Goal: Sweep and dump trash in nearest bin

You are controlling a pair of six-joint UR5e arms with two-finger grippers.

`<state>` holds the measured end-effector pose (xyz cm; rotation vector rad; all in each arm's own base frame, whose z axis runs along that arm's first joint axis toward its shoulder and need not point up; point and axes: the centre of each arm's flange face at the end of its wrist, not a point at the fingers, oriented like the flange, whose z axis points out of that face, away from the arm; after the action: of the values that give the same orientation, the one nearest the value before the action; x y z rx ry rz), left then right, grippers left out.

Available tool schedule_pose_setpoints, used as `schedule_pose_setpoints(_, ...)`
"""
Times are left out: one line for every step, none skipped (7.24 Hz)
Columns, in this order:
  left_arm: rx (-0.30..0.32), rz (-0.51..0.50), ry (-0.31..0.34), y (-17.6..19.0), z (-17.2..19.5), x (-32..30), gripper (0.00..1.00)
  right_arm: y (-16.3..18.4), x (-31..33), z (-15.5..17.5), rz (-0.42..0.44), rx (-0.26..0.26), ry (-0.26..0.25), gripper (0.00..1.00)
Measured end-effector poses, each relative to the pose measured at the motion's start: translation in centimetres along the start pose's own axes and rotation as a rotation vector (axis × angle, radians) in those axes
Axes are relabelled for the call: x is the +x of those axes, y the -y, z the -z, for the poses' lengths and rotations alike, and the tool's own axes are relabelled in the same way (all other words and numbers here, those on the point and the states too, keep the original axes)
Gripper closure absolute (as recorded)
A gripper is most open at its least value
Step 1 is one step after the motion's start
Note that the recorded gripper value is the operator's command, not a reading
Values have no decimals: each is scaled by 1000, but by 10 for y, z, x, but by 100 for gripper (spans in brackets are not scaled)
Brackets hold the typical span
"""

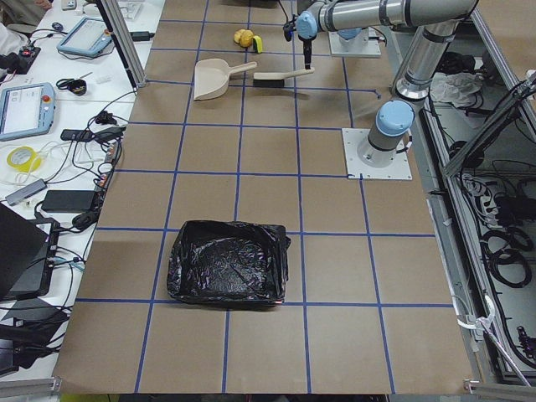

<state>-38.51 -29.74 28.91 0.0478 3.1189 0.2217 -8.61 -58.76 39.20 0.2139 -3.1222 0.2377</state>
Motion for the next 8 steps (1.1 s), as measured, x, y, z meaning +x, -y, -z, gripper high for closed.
schedule_pose_setpoints(0, 1, 0, 2, -7, 3, 2, 16, -49, -4, 27, 31, 62, 0)
schedule_pose_setpoints(8, 0, -6, 4, -18, 5, 2, 30, -95, -14, 65, 59, 127, 0)
schedule_pose_setpoints(19, -2, -15, 6, -32, 6, 8, 44, -135, -30, 113, 93, 186, 0)
schedule_pose_setpoints(25, -6, -18, 7, -43, 6, 15, 56, -172, -48, 144, 126, 242, 0)
schedule_pose_setpoints(27, -12, -18, 8, -51, 6, 33, 62, -211, -65, 146, 127, 282, 0)
schedule_pose_setpoints(27, -15, -18, 9, -54, 7, 69, 62, -251, -77, 147, 109, 307, 0)
schedule_pose_setpoints(27, -16, -20, 10, -55, 7, 100, 58, -282, -89, 145, 81, 328, 0)
schedule_pose_setpoints(26, -15, -21, 10, -55, 8, 100, 54, -306, -98, 116, 50, 340, 0)
